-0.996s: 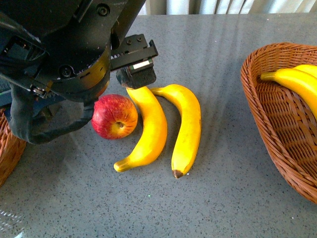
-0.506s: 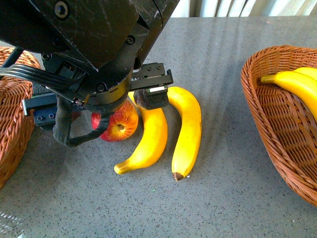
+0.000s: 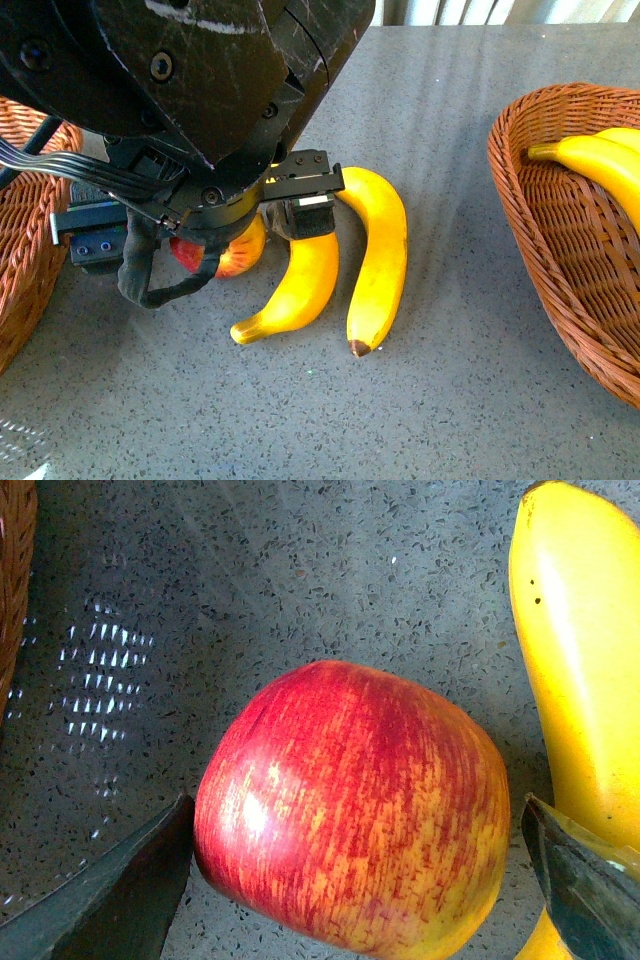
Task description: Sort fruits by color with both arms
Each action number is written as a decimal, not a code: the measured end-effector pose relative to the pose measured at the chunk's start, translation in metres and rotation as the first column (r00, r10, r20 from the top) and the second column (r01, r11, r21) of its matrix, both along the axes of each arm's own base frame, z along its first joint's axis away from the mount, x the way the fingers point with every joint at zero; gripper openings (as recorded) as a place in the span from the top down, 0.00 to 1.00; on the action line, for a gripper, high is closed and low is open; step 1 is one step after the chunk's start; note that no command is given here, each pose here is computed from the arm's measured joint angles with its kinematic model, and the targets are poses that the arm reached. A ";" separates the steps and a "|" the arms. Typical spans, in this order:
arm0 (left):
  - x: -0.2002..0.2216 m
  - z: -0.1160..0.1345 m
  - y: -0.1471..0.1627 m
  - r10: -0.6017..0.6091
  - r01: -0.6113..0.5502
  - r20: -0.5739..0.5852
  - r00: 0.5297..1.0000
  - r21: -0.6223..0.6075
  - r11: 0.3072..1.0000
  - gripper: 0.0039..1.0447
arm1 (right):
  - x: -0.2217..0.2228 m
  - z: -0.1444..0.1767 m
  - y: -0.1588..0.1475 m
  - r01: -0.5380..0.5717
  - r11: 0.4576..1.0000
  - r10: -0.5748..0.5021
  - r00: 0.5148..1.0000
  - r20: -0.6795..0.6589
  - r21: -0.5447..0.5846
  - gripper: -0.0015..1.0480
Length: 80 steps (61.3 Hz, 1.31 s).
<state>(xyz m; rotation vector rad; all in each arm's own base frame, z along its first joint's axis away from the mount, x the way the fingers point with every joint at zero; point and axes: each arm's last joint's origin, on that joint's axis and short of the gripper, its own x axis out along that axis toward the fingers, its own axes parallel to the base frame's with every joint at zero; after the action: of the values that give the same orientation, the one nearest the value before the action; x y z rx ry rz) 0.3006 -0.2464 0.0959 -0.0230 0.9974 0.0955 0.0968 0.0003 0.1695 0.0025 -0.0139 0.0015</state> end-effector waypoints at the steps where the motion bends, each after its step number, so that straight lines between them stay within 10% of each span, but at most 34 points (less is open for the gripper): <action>1: 0.000 0.000 0.000 -0.002 0.002 0.000 1.000 0.001 1.000 0.09 | 0.000 0.000 0.000 0.000 1.000 0.000 1.000 0.000 0.000 0.09; 15: 0.000 0.000 0.000 -0.001 0.001 0.000 1.000 0.003 1.000 0.32 | 0.000 0.000 0.000 0.000 1.000 0.000 1.000 0.000 0.000 0.09; 35: 0.001 0.007 0.004 0.012 -0.010 0.044 0.999 -0.029 1.000 0.32 | 0.000 0.000 0.000 0.000 1.000 0.000 1.000 0.000 0.000 0.09; 60: 0.012 0.084 0.043 0.265 -0.224 0.373 0.889 -0.151 0.963 0.32 | 0.000 0.000 0.000 0.000 1.000 0.000 1.000 0.000 0.000 0.09; 80: 0.011 0.071 0.089 0.430 -0.419 0.348 0.833 -0.111 0.901 0.23 | 0.000 0.000 0.000 0.000 1.000 0.000 1.000 0.000 0.000 0.09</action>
<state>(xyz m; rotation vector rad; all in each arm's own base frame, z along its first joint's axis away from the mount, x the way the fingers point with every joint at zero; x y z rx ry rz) 0.3113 -0.1572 0.1672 -0.2845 0.6037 0.4713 0.0968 0.0003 0.1695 0.0025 -0.0139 0.0015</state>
